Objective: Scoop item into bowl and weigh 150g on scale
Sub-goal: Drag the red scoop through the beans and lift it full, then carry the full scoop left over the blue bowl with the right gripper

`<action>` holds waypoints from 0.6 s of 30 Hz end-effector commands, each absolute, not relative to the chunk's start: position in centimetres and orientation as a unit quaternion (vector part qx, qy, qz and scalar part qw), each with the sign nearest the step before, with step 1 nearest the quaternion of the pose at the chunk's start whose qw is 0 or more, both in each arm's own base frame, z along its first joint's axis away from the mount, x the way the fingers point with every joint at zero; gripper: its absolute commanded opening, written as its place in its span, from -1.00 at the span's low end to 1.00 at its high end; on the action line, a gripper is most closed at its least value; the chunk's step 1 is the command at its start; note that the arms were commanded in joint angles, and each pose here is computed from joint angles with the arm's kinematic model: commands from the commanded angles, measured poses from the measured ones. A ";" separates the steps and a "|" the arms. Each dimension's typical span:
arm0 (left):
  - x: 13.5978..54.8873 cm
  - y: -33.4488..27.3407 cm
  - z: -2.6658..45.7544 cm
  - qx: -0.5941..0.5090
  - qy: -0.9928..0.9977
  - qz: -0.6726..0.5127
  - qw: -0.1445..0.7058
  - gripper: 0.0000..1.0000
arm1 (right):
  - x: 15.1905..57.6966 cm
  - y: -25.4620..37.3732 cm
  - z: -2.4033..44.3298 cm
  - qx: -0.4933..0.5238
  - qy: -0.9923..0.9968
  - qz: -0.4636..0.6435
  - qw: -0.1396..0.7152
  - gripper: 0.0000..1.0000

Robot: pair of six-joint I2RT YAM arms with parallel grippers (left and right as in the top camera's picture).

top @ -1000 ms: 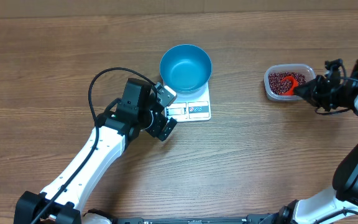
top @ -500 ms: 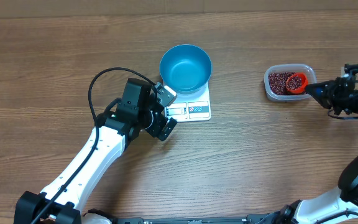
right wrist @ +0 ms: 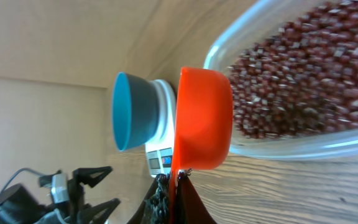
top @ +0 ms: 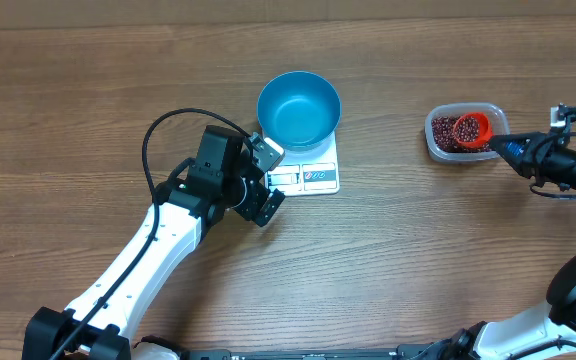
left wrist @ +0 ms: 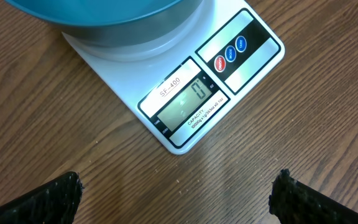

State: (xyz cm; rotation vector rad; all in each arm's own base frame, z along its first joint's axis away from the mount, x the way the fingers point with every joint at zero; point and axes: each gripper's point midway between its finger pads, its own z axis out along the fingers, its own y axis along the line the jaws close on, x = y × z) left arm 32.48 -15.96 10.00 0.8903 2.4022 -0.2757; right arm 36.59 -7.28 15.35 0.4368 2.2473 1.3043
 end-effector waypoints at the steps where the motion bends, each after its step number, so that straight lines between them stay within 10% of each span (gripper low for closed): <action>1: 32.2 -16.1 9.4 0.331 0.898 -0.109 0.271 0.99 | 37.0 -6.9 17.0 0.137 0.803 0.511 0.276 -0.92; 18: 32.2 -16.1 9.4 0.331 0.898 -0.109 0.271 0.99 | 38.0 1.1 18.5 0.072 0.786 0.574 0.219 -0.92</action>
